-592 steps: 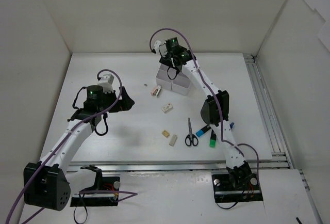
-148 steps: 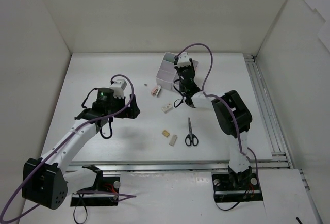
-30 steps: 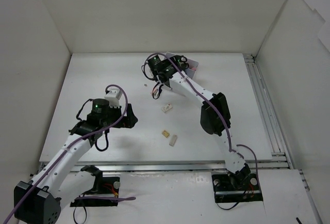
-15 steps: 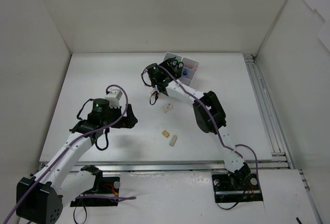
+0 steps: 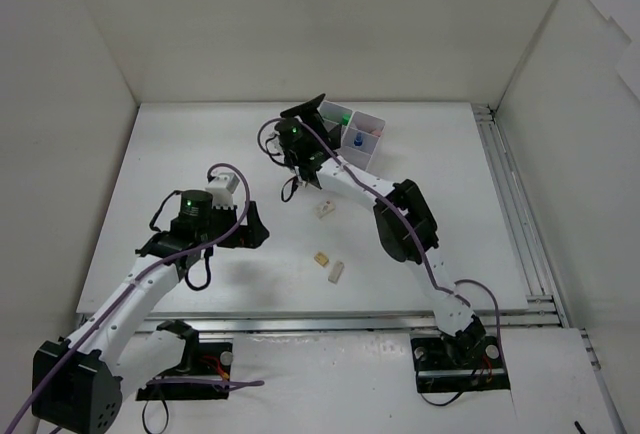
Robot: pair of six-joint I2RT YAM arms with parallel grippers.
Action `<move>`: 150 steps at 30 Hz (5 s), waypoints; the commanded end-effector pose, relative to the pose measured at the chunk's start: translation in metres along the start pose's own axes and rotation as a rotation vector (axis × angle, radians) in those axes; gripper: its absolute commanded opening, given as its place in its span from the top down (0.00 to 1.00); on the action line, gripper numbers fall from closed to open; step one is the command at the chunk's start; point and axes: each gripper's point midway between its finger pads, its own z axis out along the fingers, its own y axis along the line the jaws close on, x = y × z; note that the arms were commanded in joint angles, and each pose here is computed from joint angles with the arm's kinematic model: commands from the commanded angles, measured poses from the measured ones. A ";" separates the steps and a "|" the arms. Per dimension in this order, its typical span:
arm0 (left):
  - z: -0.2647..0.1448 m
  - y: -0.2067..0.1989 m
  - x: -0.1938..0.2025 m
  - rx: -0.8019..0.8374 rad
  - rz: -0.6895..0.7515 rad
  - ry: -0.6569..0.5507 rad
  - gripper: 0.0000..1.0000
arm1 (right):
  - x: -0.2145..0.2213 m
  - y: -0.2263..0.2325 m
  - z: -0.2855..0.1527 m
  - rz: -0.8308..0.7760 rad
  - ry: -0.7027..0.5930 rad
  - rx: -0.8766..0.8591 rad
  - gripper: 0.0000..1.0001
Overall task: Sort the stationery into containers
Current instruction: Place the scissors in the storage box, then pick up the stationery from the center of the board, then place the stationery in the storage box, then pick up the stationery from the center of the board.
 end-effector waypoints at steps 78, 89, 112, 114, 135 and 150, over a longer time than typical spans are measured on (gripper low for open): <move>0.181 -0.080 -0.185 0.245 0.895 0.092 0.70 | 0.274 0.174 -0.251 2.216 -0.097 -0.005 0.02; 0.206 -0.061 -0.198 0.189 1.110 0.090 0.59 | 0.276 0.177 -0.250 2.206 -0.070 0.000 0.02; 0.218 -0.088 -0.247 0.106 1.138 -0.086 0.01 | 0.258 0.173 -0.247 2.149 -0.117 -0.092 0.02; 0.203 -0.092 -0.247 0.112 1.126 -0.094 0.01 | 0.257 0.171 -0.247 2.141 -0.130 -0.103 0.02; 0.070 -0.093 -0.046 -0.024 0.110 0.109 0.01 | 0.194 0.205 -0.237 2.204 -0.078 -0.337 0.02; 0.193 -0.102 -0.049 0.029 0.647 0.217 0.02 | 0.182 0.212 -0.251 2.248 -0.168 -0.405 0.02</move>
